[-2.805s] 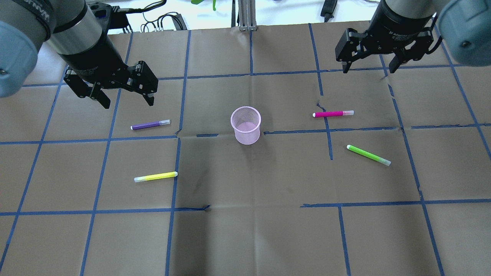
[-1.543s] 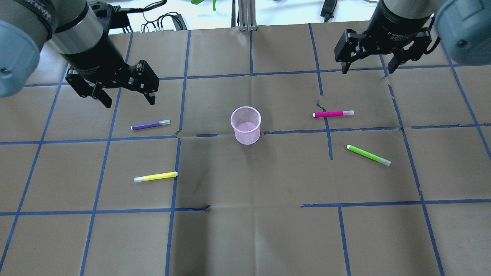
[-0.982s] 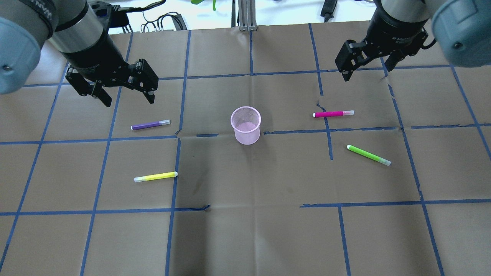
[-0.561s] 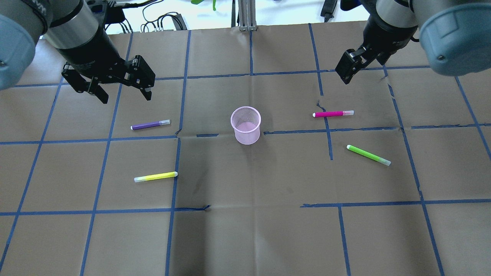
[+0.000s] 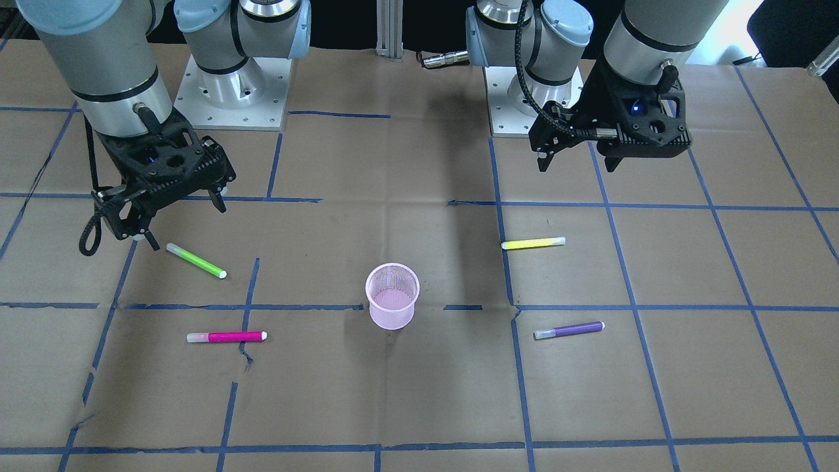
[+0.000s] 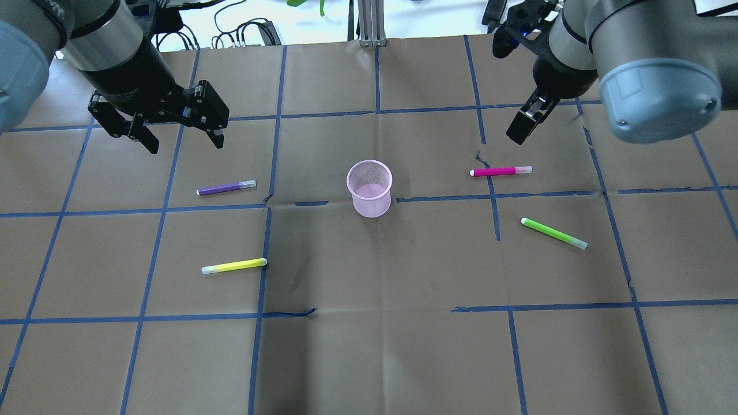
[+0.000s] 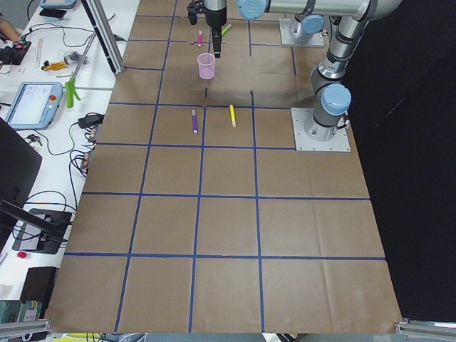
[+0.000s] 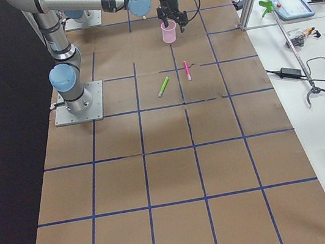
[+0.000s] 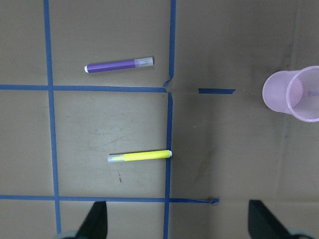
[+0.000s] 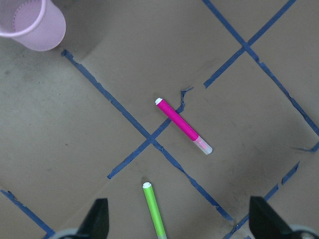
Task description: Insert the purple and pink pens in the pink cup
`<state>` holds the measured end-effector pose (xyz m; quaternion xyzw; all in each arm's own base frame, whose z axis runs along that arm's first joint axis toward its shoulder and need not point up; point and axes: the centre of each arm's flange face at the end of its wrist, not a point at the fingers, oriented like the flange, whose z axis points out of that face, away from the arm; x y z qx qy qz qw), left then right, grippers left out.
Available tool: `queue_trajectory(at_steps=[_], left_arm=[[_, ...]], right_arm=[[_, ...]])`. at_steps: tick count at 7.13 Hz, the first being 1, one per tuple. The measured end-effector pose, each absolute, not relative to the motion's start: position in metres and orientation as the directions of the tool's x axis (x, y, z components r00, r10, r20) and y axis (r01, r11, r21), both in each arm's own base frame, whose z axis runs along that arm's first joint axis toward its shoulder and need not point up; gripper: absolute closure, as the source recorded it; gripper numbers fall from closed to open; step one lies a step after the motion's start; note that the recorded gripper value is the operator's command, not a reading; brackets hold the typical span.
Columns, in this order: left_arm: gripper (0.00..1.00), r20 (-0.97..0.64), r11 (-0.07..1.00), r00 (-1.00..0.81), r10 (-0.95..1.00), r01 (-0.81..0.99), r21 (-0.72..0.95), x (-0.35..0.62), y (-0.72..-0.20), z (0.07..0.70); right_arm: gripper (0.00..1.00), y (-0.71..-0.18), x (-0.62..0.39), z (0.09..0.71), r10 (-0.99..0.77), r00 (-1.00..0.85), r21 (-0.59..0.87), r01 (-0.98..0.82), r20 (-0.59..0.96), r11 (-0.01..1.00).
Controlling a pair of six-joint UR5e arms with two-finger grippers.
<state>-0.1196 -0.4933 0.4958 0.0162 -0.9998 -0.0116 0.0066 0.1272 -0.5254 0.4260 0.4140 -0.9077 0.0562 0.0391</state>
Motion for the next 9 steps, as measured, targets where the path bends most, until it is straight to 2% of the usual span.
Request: queue_trajectory(at_steps=[3,5,9], left_arm=[[0.0,0.018,0.998,-0.998,-0.061,-0.061,0.015,-0.086,-0.512,0.488],[0.0,0.019,1.0,-0.999,0.026,0.027,0.013,-0.056,-0.529,0.478],[0.0,0.023,0.966,-0.966,0.258,0.258,0.025,-0.05,-0.574,0.462]], right_arm=[[0.0,-0.523,0.118,0.389,-0.883,-0.463,-0.011,-0.886,0.078,0.464],[0.0,-0.535,0.11,0.365,-0.948,-0.315,0.01,-0.949,0.05,0.316],[0.0,-0.576,0.108,0.292,-0.977,-0.213,-0.009,-0.977,0.023,0.213]])
